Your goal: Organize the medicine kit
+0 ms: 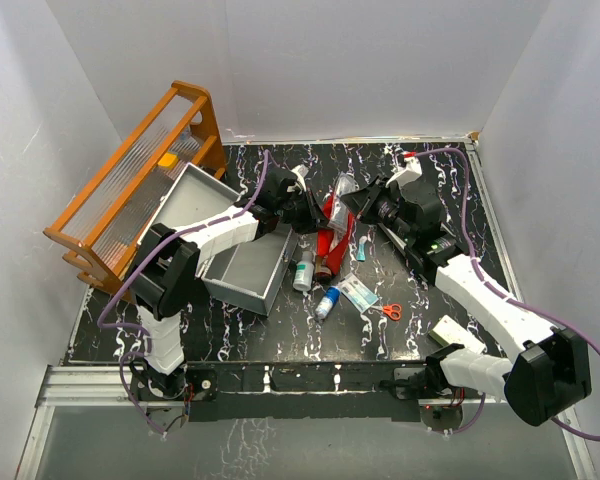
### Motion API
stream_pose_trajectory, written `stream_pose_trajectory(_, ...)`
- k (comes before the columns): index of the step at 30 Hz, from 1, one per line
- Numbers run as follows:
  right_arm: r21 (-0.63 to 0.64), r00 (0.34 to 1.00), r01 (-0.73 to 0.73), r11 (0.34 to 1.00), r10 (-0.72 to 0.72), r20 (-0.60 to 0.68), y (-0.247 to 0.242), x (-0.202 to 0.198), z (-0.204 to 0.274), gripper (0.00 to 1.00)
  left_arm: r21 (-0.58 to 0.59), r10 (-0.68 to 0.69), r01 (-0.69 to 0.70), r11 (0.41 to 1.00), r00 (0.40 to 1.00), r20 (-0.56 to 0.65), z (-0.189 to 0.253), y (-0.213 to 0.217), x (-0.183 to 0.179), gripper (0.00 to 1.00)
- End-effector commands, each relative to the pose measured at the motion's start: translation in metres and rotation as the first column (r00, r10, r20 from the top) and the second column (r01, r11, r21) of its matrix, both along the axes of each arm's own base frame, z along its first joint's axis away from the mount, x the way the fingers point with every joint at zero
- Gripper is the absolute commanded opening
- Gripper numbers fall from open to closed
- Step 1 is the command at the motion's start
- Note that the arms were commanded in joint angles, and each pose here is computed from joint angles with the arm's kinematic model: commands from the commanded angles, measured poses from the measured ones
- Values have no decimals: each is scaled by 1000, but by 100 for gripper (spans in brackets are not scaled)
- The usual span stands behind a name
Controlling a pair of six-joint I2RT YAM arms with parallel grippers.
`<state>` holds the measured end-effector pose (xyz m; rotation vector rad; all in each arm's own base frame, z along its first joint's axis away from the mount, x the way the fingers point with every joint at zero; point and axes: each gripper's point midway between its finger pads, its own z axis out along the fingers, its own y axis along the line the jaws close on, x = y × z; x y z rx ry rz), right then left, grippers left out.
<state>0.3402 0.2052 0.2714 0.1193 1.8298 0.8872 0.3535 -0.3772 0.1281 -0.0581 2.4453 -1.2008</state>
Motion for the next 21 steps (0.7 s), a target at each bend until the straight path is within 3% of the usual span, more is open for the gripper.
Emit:
stream_pose_trajectory(1, 46, 990, -6, 999, -1, 141, 4, 11, 34, 0, -45, -24, 25, 999, 999, 31, 22, -3, -1, 0)
stream_pose_trajectory(21, -19, 1000, -15, 1000, 15, 22, 5, 10, -45, 0, -69, -23, 24, 997, 1000, 15, 23, -3, -4, 0)
